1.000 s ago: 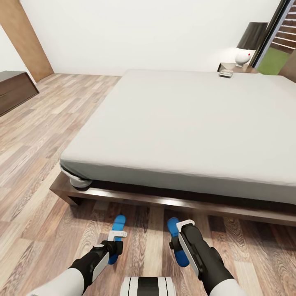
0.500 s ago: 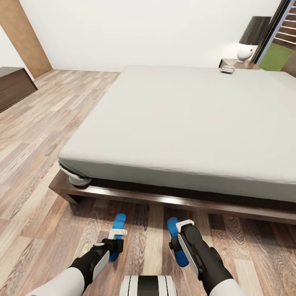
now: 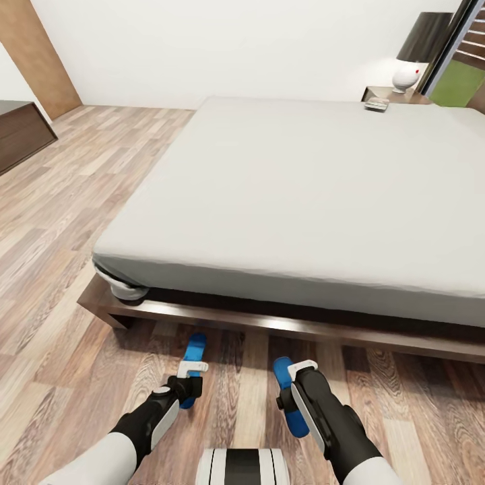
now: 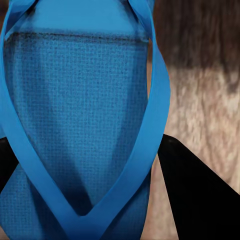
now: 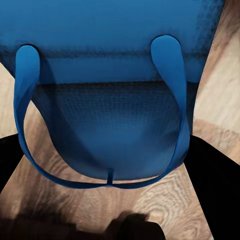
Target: In the bedroom, move the book from the bed onto either nightstand, and place the two sandals side by side next to the bed.
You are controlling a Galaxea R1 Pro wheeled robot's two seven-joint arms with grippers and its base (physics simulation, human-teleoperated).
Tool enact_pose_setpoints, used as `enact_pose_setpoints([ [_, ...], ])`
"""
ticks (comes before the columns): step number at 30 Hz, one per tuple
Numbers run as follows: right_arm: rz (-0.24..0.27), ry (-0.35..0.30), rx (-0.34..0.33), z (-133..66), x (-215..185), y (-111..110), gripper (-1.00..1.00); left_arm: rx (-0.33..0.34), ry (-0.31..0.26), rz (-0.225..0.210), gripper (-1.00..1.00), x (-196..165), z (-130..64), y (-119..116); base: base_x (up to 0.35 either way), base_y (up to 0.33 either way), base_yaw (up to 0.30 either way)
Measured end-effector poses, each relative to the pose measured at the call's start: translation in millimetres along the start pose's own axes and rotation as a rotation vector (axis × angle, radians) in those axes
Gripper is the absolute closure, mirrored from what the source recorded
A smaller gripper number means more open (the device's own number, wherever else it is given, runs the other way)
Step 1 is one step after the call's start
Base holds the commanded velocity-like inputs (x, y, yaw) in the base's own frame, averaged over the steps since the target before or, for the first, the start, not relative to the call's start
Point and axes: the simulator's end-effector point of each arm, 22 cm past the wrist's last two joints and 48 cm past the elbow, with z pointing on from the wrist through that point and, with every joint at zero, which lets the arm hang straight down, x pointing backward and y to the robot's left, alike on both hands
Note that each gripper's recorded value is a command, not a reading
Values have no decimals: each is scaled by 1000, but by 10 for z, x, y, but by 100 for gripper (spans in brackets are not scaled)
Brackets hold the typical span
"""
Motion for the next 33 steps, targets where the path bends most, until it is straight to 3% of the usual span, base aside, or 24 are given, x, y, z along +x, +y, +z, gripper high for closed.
enact_pose_setpoints([
  [9,-1,7,-2,32,20,7,100,-1,-23,0,100,-30,23,5,0,0,0],
  [33,-4,58,-14,254,177,57,100,-1,18,-6,100,230,173,41,0,0,0],
])
